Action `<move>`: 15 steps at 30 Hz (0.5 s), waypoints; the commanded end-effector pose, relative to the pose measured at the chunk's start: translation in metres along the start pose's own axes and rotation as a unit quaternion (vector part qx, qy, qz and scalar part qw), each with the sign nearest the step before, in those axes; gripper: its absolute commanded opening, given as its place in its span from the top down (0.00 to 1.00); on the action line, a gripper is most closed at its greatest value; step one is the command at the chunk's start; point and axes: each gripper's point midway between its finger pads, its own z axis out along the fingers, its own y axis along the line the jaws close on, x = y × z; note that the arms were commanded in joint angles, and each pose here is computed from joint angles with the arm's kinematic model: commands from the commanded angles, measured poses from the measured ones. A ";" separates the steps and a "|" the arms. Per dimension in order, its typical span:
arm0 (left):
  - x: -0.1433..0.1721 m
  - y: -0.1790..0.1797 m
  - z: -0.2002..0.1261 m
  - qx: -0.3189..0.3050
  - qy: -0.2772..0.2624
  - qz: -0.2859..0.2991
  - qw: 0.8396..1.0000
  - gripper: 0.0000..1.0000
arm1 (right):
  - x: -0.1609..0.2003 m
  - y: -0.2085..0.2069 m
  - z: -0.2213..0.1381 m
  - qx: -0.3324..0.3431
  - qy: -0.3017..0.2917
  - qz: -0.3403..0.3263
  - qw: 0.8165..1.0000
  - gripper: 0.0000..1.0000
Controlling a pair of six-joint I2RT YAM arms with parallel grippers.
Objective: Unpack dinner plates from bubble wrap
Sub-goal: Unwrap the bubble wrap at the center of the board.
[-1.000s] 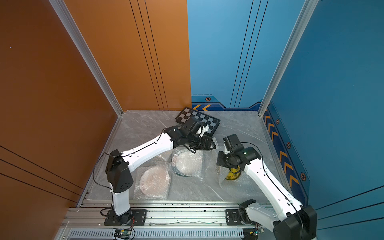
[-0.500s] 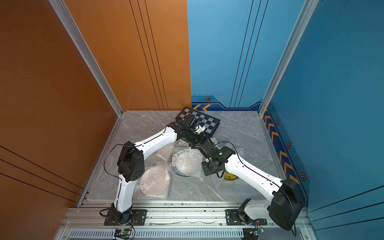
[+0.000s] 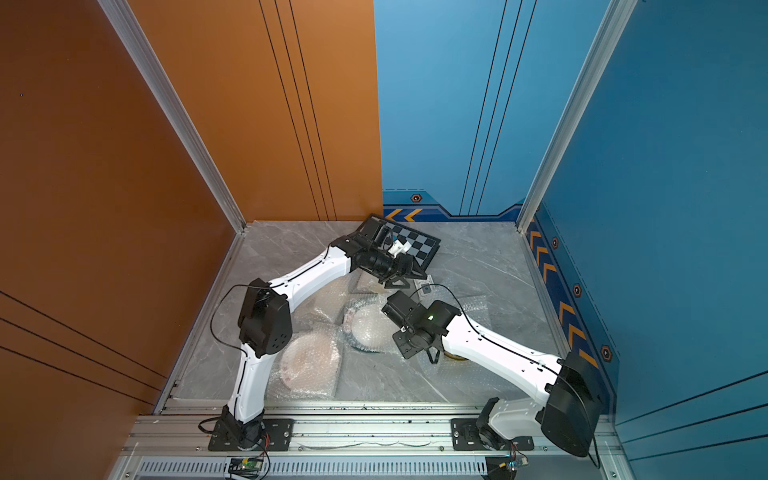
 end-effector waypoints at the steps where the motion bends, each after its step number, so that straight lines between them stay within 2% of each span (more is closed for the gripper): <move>1: 0.023 0.004 0.024 0.004 0.043 0.005 0.999 0.15 | -0.007 0.002 -0.001 0.025 -0.001 -0.043 0.999 0.97; 10: 0.034 0.005 0.049 -0.002 0.069 0.014 0.998 0.15 | -0.003 0.016 0.007 0.038 0.014 -0.087 0.995 0.98; 15: 0.044 0.011 0.057 -0.009 0.082 0.013 0.996 0.19 | -0.005 0.017 0.006 0.041 0.012 -0.091 0.995 0.98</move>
